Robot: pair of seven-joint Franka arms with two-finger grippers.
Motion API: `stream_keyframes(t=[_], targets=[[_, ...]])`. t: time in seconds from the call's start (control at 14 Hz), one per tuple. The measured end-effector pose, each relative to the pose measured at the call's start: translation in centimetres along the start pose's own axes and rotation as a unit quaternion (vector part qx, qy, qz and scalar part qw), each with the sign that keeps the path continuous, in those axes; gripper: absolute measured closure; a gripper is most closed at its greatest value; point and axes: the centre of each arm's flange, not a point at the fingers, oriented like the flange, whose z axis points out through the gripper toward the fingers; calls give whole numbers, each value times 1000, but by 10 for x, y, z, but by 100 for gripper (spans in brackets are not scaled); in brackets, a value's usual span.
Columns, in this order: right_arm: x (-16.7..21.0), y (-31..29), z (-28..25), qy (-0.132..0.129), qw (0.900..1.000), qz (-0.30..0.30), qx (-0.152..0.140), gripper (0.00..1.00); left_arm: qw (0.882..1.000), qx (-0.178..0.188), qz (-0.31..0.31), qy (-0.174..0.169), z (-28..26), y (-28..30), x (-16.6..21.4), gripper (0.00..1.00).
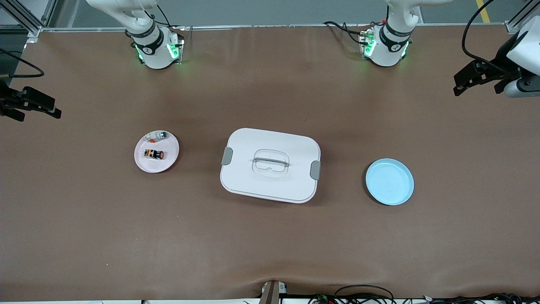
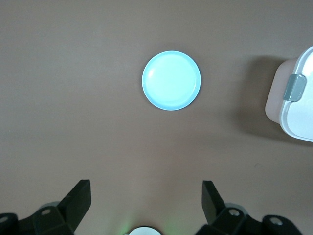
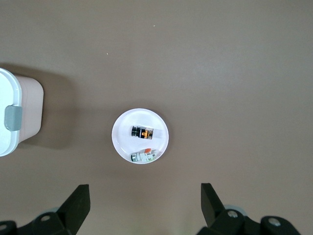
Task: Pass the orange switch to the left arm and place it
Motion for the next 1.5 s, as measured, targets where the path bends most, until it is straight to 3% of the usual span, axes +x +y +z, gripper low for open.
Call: stream_keyframes(t=[1.07, 1.5], targets=[[-1, 4, 0, -1, 1000, 4, 0, 0, 1000, 0, -2, -1, 0, -2, 0, 0], [21, 8, 46, -37, 999, 6, 2, 0, 1000, 0, -2, -4, 1, -2, -1, 0]])
